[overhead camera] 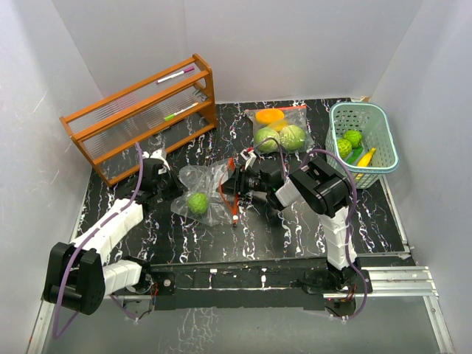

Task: Open the zip-top bag and remove the fake food
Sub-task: Adjust the zipper food storage bag at the center of the board.

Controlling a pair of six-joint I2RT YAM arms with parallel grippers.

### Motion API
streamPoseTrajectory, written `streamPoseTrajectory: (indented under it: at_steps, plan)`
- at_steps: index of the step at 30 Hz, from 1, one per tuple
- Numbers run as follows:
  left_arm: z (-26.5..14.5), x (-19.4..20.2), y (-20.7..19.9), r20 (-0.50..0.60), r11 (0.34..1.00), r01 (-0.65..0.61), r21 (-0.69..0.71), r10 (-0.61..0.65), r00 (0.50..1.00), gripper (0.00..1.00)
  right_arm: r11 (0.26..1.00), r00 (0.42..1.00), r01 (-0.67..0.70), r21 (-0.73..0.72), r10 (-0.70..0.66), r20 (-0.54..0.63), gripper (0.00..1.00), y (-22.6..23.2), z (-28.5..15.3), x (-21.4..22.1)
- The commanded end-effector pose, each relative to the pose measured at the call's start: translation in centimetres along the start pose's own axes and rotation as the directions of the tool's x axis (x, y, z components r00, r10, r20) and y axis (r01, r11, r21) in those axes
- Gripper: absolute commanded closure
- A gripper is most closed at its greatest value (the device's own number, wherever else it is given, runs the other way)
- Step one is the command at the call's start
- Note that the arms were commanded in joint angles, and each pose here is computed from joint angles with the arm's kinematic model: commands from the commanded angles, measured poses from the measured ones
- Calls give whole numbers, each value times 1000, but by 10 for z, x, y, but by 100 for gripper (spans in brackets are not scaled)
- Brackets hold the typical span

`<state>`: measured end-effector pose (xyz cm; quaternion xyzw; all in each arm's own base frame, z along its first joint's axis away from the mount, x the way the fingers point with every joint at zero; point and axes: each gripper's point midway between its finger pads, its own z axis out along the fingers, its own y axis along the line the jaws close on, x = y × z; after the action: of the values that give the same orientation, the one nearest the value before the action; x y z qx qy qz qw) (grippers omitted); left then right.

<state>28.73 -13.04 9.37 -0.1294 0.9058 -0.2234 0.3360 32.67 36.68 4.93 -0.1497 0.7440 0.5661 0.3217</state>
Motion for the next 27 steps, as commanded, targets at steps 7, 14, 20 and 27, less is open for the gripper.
streamPoseTrajectory:
  at_steps: [7,14,20,27]
  plan:
    - [2,3,1,-5,1000,-10,2,10,1000,100,985,999,10,174,-1,-52,90,-30,1,8]
    - [5,2,2,-1,1000,0,0,0,1000,100,996,998,-37,78,40,-48,91,-16,18,17]
    - [7,11,8,-22,1000,0,-17,0,1000,100,991,997,-82,-107,80,-21,90,14,16,20]
    - [6,10,9,-18,1000,-7,-22,6,1000,100,907,985,-144,-395,170,33,82,61,-5,1]
